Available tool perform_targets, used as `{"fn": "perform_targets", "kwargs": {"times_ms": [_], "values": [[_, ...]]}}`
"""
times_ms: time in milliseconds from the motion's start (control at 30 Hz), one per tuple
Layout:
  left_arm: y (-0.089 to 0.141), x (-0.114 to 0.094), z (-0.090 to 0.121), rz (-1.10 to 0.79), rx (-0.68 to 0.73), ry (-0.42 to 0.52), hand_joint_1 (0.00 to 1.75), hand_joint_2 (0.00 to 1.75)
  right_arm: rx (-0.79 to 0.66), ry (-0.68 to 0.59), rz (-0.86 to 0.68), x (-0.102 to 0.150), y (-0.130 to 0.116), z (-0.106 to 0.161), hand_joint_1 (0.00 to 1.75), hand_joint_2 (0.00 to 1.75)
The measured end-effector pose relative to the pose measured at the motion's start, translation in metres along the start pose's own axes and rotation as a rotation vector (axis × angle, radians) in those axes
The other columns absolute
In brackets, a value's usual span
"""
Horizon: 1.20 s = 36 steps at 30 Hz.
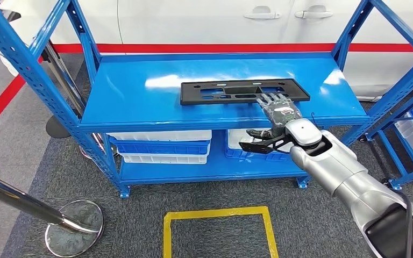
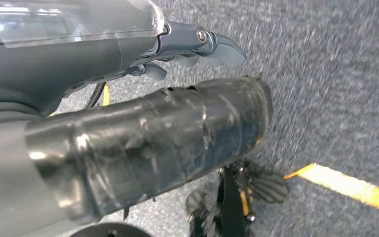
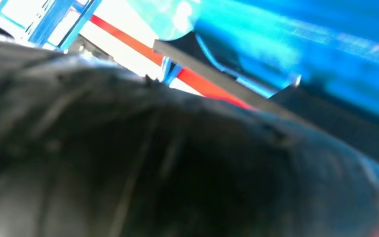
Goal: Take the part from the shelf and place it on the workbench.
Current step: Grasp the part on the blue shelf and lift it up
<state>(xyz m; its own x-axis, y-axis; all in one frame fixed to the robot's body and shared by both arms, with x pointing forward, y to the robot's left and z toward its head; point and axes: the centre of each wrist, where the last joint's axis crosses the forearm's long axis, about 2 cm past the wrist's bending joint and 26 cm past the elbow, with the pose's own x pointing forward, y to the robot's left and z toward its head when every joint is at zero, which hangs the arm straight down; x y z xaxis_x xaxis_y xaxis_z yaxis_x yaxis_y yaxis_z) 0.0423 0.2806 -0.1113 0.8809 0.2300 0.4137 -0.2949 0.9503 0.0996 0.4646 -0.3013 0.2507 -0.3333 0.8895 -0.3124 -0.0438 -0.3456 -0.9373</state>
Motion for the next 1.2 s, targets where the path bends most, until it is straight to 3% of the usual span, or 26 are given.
{"fn": "perform_targets", "kwargs": {"times_ms": [567,1200], "values": [[-0.005,-0.002,0.001,-0.017,0.007,0.024,0.0,0.0,0.014,-0.079,0.024,0.025,0.001,-0.004,0.0,0.0],[-0.01,-0.002,0.002,0.005,-0.006,0.013,0.0,0.0,0.019,-0.109,0.042,0.031,-0.007,-0.008,0.0,0.0]]}}
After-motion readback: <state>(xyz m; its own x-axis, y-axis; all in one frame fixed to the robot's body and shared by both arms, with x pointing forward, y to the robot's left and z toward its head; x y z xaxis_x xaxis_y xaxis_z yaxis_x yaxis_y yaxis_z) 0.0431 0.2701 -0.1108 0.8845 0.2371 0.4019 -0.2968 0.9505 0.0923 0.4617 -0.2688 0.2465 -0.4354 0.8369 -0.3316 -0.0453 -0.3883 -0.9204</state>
